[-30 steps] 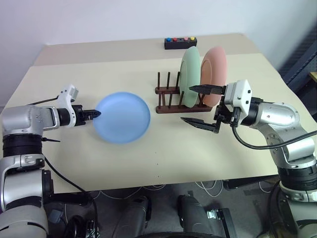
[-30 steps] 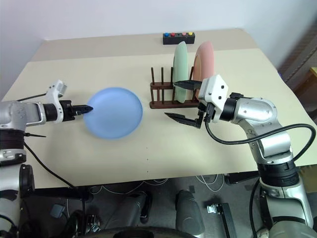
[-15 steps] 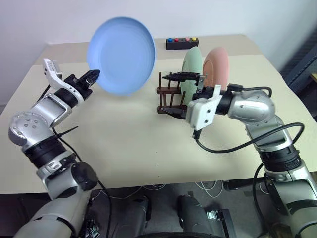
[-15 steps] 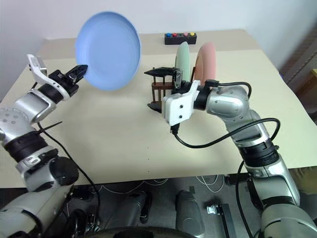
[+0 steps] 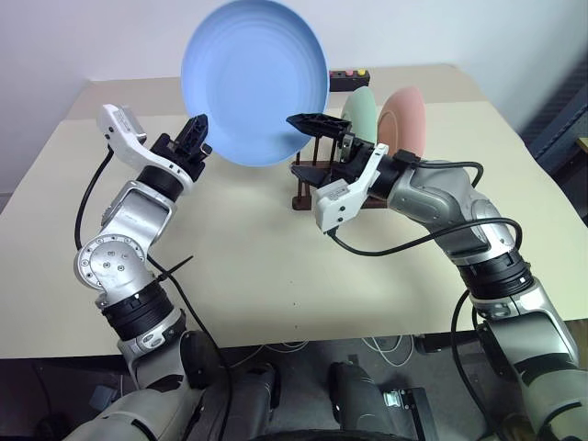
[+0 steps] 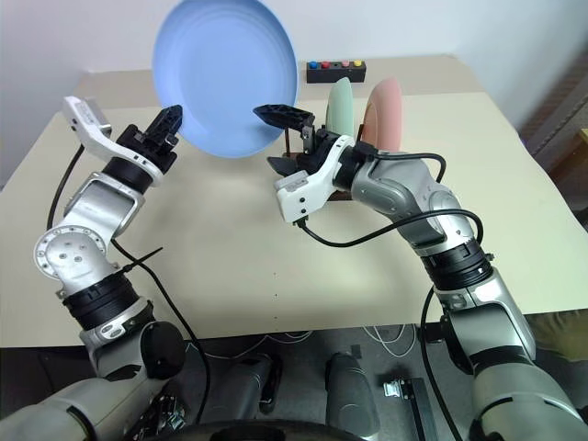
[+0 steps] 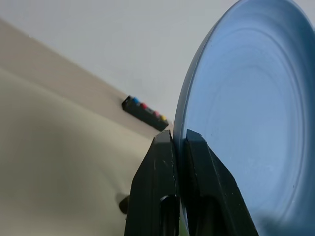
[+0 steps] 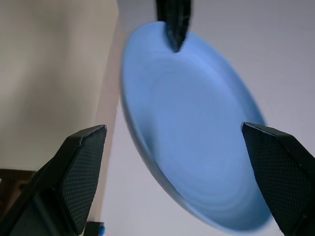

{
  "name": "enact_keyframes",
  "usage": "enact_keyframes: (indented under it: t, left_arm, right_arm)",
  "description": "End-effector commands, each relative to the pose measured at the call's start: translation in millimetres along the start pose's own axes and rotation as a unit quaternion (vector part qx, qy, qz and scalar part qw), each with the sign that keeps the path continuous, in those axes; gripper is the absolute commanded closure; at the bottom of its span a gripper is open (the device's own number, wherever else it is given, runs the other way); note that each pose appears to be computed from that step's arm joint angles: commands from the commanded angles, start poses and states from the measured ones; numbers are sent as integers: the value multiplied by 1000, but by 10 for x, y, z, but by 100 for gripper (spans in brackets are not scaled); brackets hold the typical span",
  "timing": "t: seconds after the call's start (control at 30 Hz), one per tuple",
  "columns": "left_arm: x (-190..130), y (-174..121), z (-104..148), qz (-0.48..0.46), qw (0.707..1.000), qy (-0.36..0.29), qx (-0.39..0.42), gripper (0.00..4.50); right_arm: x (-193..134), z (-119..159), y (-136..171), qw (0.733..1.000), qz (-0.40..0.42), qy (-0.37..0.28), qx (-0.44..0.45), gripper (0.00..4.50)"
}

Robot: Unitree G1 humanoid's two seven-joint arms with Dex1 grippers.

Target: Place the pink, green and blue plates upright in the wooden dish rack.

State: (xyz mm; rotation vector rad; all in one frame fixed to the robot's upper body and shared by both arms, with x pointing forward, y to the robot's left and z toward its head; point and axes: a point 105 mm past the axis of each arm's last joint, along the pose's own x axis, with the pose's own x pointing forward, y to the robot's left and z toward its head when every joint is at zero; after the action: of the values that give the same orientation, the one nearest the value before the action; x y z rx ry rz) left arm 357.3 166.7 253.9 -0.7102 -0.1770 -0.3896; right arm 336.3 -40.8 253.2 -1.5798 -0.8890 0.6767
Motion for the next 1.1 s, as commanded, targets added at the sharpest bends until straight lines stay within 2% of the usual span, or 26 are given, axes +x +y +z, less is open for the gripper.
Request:
enact_keyframes:
  t: [0.03,0.07,0.17,0.4,0.57,0.67,0.77,0.87,0.97,1.1]
  left_arm:
    - [-8,-175,52,-28,999,-25,8,447]
    - [-5,-177,51,-28,999,-27,5,447]
    - [-2,-194,47,-33,999,-29,-4,450]
    - [29,-224,30,-27,999,-25,37,450]
    - [53,-299,5,-58,998,-28,20,450]
    - [48,-316,-26,-66,998,-18,6,355]
    - [38,-348,-29,-73,997,-17,-7,210]
    - [43,-360,-20,-77,997,-18,-13,210]
    - [46,-369,-12,-76,997,-19,-6,204]
    - [52,-381,-23,-79,997,-17,-13,204]
  right_arm:
    - [26,3,-58,1000,-12,1,-7,0]
    - [29,0,-40,1000,-8,2,-5,0]
    - [24,-18,39,1000,8,6,0,85]
    - [34,-51,8,1000,6,11,11,442]
    - [42,-69,21,1000,9,15,14,447]
    - [46,-84,7,1000,7,19,16,450]
    - [49,-90,-2,1000,2,21,16,450]
    - [55,-61,-23,998,-3,10,63,450]
    - [49,-49,-64,997,-6,5,74,358]
    - [46,-40,-49,996,3,1,91,157]
